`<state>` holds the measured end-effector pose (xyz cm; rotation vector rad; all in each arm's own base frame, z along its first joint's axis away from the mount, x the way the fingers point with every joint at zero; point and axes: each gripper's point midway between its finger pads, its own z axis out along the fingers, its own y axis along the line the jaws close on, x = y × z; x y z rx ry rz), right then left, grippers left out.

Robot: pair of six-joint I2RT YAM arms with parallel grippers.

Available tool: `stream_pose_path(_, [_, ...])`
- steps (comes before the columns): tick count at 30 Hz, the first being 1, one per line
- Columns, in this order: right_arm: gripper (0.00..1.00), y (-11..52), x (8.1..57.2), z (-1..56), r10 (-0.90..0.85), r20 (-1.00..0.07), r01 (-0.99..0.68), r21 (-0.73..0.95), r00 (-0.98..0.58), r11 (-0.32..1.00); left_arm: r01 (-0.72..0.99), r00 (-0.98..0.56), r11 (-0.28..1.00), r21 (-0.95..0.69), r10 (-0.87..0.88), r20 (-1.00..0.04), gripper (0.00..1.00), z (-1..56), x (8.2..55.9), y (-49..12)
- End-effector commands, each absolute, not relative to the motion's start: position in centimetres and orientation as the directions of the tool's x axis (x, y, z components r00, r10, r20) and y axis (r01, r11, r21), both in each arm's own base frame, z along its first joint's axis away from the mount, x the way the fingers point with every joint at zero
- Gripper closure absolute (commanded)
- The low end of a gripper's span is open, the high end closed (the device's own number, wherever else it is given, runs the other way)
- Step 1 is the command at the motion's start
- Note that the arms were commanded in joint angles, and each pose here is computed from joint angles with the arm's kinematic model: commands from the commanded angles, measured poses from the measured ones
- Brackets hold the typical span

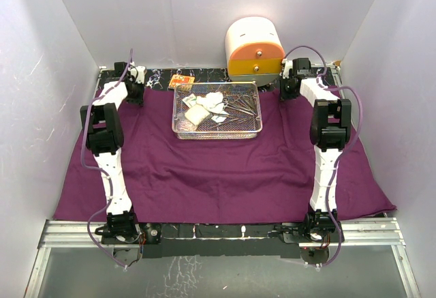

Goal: Open and lay out the surgical kit
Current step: Smooth out the surgical kit at the center of the board.

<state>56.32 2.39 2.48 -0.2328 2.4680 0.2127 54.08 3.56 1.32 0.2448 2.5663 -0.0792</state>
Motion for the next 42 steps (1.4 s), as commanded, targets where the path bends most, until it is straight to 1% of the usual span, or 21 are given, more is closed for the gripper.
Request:
stream_pose_path(1, [1.0, -0.8, 55.9, -2.6, -0.115, -0.544, -0.154, 0.028, -0.832, 0.988, 0.134, -0.935, 0.991, -0.006, 0.124, -0.334, 1.0, -5.7, 49.6, 5.8])
stream_pose_path(15, [1.0, -2.4, 56.3, -3.3, -0.099, -0.545, -0.122, 0.006, -0.833, 0.993, 0.133, -0.931, 0.991, -0.03, 0.114, -0.348, 1.0, -5.2, 48.2, 5.1])
stream_pose_path(22, [1.0, -4.0, 56.8, -3.3, -0.072, -0.545, -0.083, -0.004, -0.836, 0.997, 0.12, -0.922, 0.993, -0.02, 0.104, -0.372, 1.0, -4.7, 48.7, 5.3])
stream_pose_path(30, [1.0, -4.4, 57.6, -3.4, -0.059, -0.552, -0.071, 0.001, -0.832, 0.997, 0.1, -0.911, 0.995, -0.016, 0.085, -0.404, 1.0, -4.4, 49.5, 5.4])
stream_pose_path(37, [1.0, -4.0, 57.3, -3.3, -0.056, -0.567, -0.087, 0.028, -0.822, 0.996, 0.095, -0.901, 0.995, -0.024, 0.075, -0.428, 1.0, -4.0, 49.1, 5.1])
stream_pose_path(42, [1.0, -2.7, 56.1, -3.3, -0.066, -0.564, -0.132, 0.078, -0.823, 0.988, 0.095, -0.9, 0.994, -0.044, 0.067, -0.43, 1.0, -3.8, 48.7, 4.7])
